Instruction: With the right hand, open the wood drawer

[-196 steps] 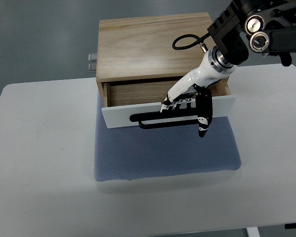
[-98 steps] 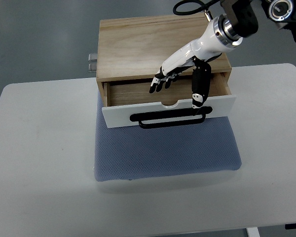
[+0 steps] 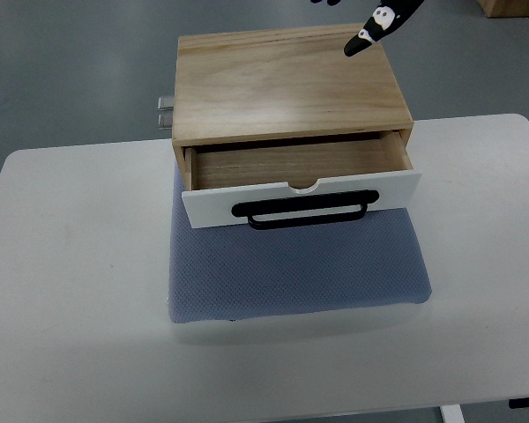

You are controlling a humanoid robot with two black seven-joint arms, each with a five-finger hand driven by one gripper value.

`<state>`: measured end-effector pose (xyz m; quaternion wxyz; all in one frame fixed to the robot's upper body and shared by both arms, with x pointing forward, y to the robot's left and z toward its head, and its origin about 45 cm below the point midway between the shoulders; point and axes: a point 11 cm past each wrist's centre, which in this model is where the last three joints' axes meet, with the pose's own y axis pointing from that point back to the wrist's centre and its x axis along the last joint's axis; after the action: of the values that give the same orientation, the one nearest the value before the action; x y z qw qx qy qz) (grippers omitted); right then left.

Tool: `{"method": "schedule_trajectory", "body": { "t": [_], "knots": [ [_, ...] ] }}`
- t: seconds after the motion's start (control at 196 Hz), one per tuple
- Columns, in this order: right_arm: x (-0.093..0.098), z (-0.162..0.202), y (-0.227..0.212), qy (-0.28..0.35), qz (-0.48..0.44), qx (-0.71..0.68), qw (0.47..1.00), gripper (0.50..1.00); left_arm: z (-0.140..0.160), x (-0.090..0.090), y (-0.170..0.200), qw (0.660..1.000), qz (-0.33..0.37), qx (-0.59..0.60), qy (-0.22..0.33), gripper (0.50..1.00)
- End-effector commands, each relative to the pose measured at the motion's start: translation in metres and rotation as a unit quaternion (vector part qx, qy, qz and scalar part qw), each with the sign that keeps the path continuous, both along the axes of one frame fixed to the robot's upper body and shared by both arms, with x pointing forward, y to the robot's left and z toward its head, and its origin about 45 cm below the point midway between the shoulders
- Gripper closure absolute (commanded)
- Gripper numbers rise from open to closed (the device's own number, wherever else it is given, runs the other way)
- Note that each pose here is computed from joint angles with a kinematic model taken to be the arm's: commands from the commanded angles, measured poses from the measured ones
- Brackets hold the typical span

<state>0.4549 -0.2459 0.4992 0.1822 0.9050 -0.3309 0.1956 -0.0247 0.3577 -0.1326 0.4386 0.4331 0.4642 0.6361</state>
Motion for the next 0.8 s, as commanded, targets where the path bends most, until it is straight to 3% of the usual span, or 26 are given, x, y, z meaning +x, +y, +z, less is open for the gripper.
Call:
{"method": "schedule_trajectory", "body": {
  "t": [0.0,0.24,0.373,0.582,0.797],
  "knots": [
    [0.02,-0.008,-0.051,-0.002,-0.076,0.13,0.989,0.558,0.0,0.0,0.0,1.0,0.0,0.0,0.0,0.5],
    [0.042,-0.054,-0.126,0.004,-0.231,0.304,0.924,0.558,0.0,0.0,0.0,1.0,0.0,0.0,0.0,0.5],
    [0.051,-0.094,-0.145,0.035,-0.301,0.374,0.877,0.558,0.0,0.0,0.0,1.0,0.0,0.0,0.0,0.5],
    [0.052,-0.137,-0.151,0.08,-0.348,0.455,0.816,0.558,0.0,0.0,0.0,1.0,0.0,0.0,0.0,0.5],
    [0.047,-0.169,-0.152,0.104,-0.364,0.462,0.802,0.556,0.0,0.0,0.0,1.0,0.0,0.0,0.001,0.5]
  ]
}}
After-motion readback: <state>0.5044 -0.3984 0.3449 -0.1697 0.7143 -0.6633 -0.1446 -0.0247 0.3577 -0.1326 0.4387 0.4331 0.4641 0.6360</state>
